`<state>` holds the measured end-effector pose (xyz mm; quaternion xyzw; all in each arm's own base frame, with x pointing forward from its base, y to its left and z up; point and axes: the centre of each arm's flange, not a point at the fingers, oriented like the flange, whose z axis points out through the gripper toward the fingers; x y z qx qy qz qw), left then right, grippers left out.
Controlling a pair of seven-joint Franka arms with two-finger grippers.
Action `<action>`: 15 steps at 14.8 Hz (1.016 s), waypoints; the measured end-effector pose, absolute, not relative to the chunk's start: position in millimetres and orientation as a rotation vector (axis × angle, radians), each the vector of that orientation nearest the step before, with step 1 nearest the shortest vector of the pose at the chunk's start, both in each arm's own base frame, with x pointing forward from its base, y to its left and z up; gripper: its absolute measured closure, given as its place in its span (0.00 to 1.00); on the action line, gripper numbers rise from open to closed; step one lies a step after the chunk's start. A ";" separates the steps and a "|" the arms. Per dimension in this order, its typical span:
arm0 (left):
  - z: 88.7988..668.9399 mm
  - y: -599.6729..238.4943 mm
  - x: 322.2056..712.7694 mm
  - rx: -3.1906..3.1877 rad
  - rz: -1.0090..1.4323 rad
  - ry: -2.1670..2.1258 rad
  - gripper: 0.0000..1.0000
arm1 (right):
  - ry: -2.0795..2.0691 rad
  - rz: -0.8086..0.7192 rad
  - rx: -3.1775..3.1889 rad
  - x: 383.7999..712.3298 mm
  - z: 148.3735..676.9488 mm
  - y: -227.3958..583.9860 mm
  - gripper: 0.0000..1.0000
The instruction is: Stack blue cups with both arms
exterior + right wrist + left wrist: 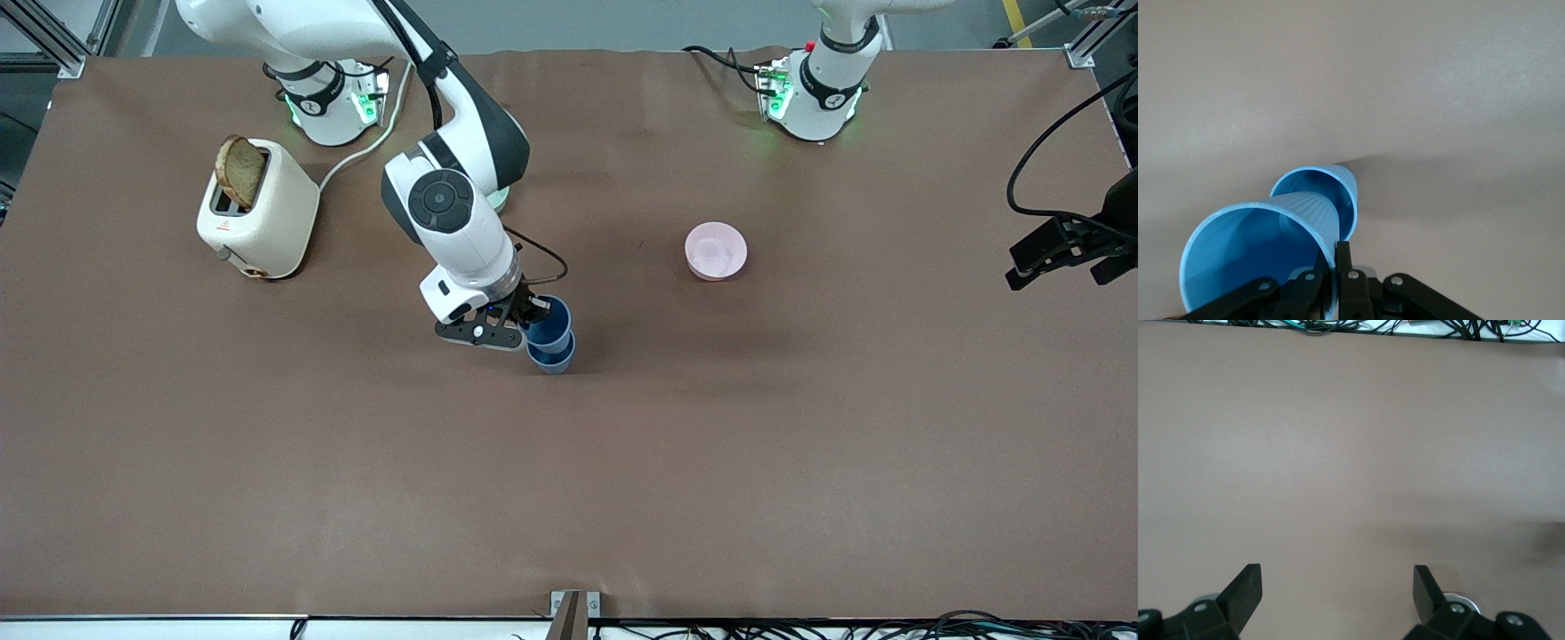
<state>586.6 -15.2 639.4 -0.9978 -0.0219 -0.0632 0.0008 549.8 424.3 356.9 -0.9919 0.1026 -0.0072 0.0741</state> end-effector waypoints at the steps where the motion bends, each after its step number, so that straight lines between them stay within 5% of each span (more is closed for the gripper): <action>1: 638.8 -15.4 586.0 -3.133 -0.189 -0.068 0.00 | 0.308 -0.021 -2.978 549.5 356.4 424.3 0.94; 10: 633.8 -14.6 581.2 -3.135 -0.111 -0.069 0.00 | 0.380 -0.078 -2.957 572.1 379.6 396.7 0.08; 15: 633.5 -14.8 581.1 -3.142 -0.107 -0.071 0.00 | 0.585 -0.124 -2.912 617.7 505.4 230.3 0.01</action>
